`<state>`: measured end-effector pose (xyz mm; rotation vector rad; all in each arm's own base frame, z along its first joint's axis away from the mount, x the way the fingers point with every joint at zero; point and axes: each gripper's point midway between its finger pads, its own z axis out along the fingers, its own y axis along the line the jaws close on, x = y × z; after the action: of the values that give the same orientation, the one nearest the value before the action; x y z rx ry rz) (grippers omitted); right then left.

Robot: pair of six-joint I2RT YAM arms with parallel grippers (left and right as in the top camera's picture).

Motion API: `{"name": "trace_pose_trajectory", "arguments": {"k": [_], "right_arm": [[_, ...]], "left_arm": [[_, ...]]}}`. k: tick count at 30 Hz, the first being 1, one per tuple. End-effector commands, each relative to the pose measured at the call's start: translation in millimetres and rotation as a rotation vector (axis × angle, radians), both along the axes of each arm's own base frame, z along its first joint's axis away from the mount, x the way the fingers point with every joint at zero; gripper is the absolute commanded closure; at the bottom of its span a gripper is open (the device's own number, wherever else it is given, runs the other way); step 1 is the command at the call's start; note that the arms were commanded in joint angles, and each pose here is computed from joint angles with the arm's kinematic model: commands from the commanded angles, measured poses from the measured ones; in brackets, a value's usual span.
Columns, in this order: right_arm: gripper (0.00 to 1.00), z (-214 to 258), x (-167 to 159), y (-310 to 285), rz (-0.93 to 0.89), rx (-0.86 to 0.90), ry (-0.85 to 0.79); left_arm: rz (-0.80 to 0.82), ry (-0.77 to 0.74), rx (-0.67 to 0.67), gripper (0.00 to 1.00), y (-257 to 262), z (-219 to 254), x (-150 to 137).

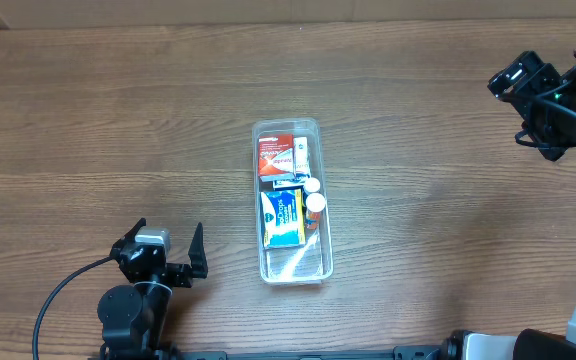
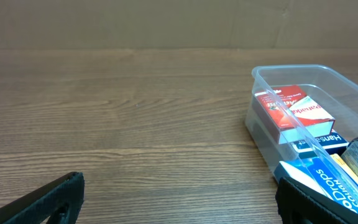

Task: Pack container

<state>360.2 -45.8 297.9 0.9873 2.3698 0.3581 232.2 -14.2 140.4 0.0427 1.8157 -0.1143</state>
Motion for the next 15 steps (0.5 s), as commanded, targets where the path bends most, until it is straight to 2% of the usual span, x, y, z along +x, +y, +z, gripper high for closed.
{"name": "trace_pose_trajectory", "arguments": {"k": [1,4,7,10,12,15], "right_arm": [[0.0,6,1,-1,-0.001,-0.001,-0.019],[0.0,11,-2,0,-0.001,-0.005,-0.035],[0.0,40,-23,15,0.03,-0.032,-0.125],[0.0,65,-49,8,-0.001,-0.198,-0.25],[0.0,70,-56,18,0.121,-0.292,-0.351],[0.0,49,-68,34,0.295,-0.398,-0.481]], "left_arm": [[0.003,-0.009,-0.01,0.0,0,0,0],[0.003,-0.009,-0.01,0.0,0,0,0],[0.003,-0.01,-0.01,0.0,0,1,0],[0.003,-0.009,-0.01,0.0,0,0,0],[0.003,-0.01,-0.01,0.0,0,1,0],[0.003,-0.01,-0.01,0.0,0,1,0]]}}
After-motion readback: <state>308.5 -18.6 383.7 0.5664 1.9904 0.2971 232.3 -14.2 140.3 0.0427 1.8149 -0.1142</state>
